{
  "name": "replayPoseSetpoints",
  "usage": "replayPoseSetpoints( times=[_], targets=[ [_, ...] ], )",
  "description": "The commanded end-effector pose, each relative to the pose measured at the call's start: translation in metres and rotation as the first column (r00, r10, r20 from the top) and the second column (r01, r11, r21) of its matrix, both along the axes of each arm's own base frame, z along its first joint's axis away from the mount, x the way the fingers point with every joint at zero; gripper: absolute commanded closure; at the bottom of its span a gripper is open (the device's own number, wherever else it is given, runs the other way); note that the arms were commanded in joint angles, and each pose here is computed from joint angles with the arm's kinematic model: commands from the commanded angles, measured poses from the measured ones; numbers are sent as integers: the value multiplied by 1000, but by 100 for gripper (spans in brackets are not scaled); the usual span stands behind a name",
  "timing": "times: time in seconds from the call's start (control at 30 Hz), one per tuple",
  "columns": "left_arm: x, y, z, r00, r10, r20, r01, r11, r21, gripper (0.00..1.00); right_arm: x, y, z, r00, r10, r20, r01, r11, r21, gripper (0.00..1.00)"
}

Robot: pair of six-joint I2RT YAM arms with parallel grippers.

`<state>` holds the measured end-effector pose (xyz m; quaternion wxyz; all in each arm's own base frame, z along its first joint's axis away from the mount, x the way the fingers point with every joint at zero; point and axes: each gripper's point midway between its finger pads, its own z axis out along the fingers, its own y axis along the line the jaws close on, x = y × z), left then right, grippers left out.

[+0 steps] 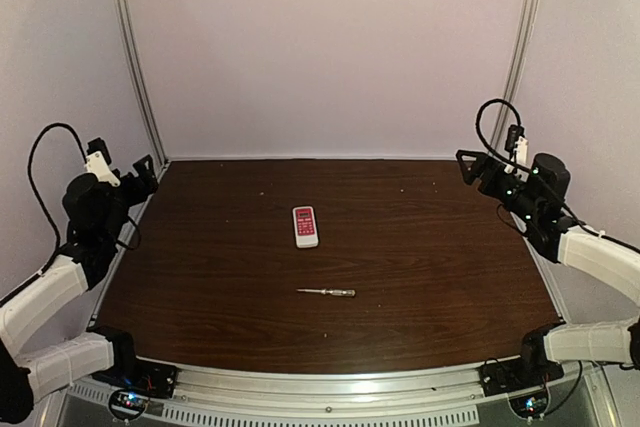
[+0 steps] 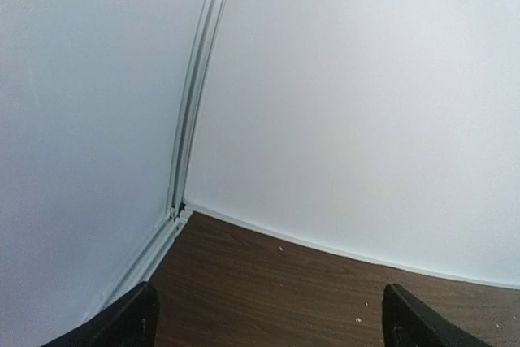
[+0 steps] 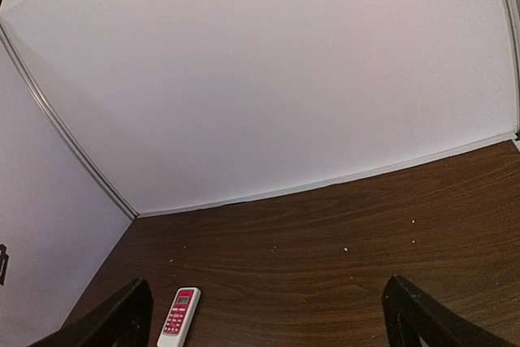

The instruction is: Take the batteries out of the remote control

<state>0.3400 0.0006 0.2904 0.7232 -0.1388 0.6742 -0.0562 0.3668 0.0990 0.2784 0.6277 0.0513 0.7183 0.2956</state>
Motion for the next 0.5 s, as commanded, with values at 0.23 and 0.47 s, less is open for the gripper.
replayPoseSetpoints(
  times=[0.23, 0.47],
  targets=[
    [-28, -32, -105, 928, -210, -308, 162, 971, -175, 3, -27, 31, 11, 994, 71, -78, -70, 997, 14, 0],
    [-32, -49, -107, 902, -299, -312, 245, 949, -201, 3, -29, 71, 9, 969, 27, -244, -48, 995, -82, 0]
  ],
)
